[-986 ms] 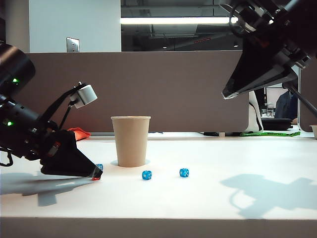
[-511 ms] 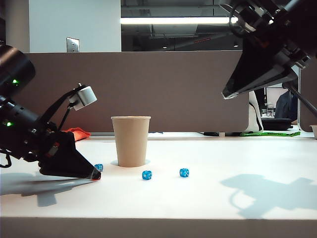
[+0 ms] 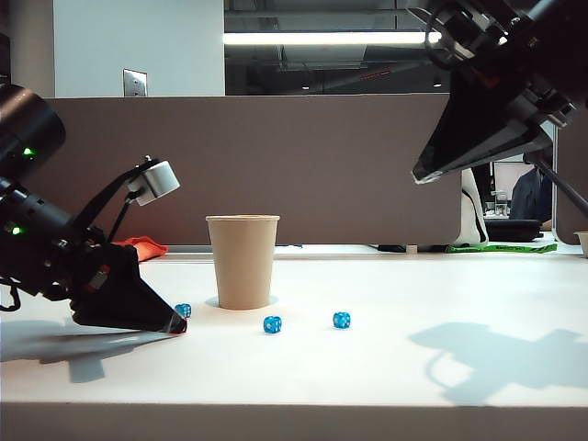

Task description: Pick up the dice with a different color and drop it into the paper cup.

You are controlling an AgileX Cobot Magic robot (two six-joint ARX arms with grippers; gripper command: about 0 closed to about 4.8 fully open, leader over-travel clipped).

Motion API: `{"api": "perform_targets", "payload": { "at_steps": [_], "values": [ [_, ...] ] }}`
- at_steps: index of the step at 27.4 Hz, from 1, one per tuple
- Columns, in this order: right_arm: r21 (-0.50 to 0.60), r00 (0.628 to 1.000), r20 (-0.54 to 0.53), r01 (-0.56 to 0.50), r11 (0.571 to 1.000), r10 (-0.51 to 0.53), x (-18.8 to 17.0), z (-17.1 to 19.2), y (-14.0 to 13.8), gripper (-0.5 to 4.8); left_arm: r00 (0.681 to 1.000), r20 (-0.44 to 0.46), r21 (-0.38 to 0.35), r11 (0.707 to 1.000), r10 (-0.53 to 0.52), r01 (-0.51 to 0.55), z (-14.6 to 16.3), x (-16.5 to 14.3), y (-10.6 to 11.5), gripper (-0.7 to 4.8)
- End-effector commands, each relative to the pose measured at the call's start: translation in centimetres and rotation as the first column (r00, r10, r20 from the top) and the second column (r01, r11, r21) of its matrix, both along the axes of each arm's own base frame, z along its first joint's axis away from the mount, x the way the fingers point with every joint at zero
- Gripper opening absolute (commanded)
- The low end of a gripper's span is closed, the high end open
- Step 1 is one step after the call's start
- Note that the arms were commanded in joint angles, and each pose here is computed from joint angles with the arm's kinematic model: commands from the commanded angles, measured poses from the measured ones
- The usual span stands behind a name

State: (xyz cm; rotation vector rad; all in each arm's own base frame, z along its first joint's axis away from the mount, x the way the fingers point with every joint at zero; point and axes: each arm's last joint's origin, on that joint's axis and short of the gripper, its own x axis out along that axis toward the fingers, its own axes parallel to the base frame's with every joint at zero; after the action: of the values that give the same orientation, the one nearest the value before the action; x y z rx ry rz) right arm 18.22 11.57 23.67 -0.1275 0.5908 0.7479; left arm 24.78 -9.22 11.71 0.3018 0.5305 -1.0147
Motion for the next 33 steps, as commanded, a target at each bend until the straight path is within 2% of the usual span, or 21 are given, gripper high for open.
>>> {"api": "perform_targets", "payload": {
  "at_steps": [1, 6, 9, 20, 31, 33],
  "values": [
    [0.005, 1.000, 0.014, -0.001, 1.000, 0.001, 0.0, 0.2, 0.0, -0.01, 1.000, 0.011, -0.004, 1.000, 0.004, -0.004, 0.2, 0.2, 0.0, 1.30],
    [0.005, 1.000, 0.014, -0.001, 1.000, 0.001, 0.0, 0.2, 0.0, -0.01, 1.000, 0.011, -0.004, 1.000, 0.003, -0.003, 0.2, 0.1, 0.0, 1.06],
    [0.005, 1.000, 0.014, -0.001, 1.000, 0.001, 0.0, 0.2, 0.0, -0.01, 1.000, 0.011, -0.004, 1.000, 0.004, -0.004, 0.2, 0.1, 0.0, 0.54],
    [0.005, 1.000, 0.014, -0.001, 1.000, 0.001, 0.0, 0.2, 0.0, -0.01, 1.000, 0.011, -0.006, 1.000, 0.003, -0.003, 0.2, 0.2, 0.0, 0.52],
    [0.005, 1.000, 0.014, -0.001, 1.000, 0.001, 0.0, 0.2, 0.0, -0.01, 0.999, 0.031, -0.164, 0.986, 0.041, -0.036, 1.6, 0.9, -0.4, 0.53],
    [0.005, 1.000, 0.014, -0.001, 1.000, 0.001, 0.0, 0.2, 0.0, -0.01, 0.999, 0.045, -0.185, 0.983, 0.022, -0.013, 1.8, 0.9, -0.5, 0.53]
  ]
}}
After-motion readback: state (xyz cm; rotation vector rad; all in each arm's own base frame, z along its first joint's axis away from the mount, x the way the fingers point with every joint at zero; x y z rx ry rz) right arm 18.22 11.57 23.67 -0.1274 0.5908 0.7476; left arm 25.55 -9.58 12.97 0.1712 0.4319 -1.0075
